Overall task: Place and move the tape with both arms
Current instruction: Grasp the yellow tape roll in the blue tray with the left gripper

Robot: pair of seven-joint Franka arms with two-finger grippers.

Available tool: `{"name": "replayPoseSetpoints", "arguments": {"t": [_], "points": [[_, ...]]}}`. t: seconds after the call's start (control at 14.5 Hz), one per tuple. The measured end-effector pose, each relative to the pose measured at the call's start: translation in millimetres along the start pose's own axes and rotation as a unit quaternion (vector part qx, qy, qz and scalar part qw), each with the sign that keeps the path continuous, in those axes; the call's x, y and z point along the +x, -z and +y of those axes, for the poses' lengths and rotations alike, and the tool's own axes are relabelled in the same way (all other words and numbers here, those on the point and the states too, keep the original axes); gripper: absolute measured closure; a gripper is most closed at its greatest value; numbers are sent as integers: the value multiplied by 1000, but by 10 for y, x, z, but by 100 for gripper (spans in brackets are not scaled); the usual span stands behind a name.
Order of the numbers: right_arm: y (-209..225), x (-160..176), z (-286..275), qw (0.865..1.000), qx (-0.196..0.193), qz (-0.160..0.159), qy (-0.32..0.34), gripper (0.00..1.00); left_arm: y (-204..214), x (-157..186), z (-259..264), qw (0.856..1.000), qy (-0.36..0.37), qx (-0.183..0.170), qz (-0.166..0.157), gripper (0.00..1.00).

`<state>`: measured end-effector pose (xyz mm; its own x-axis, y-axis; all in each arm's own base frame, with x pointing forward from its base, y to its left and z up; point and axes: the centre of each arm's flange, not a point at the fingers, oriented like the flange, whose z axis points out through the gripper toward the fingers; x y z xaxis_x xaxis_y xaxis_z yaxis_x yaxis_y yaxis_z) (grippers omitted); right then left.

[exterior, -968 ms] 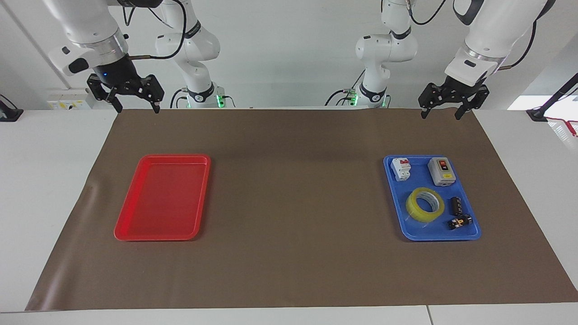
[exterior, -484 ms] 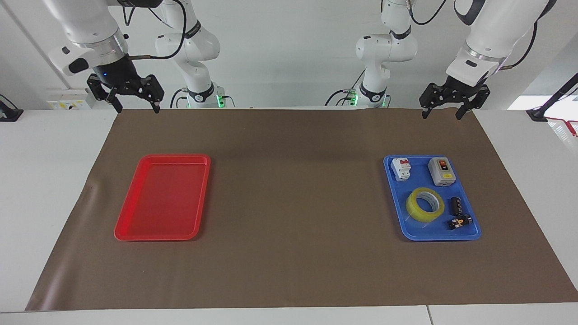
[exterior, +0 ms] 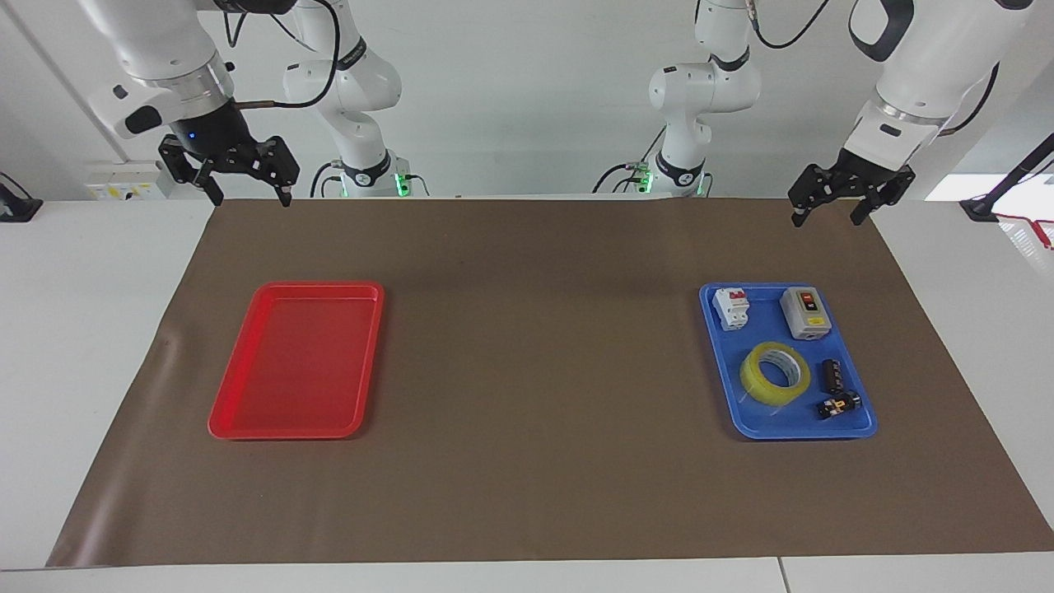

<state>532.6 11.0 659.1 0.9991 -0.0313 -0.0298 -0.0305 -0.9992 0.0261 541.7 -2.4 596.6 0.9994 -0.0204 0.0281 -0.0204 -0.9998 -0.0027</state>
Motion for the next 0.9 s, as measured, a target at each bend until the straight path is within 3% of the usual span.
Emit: {"name": "replayPoseSetpoints", "arguments": {"t": [0.28,0.55,0.9], "points": [[0,0,3,1000,0,0,0,0,-815,346,-425,999,34,1,5,1],[0,0,4,1000,0,0,0,0,-1596,679,-434,999,47,0,13,9],[0,0,5,1000,0,0,0,0,-2352,687,-420,998,59,0,26,11]]}}
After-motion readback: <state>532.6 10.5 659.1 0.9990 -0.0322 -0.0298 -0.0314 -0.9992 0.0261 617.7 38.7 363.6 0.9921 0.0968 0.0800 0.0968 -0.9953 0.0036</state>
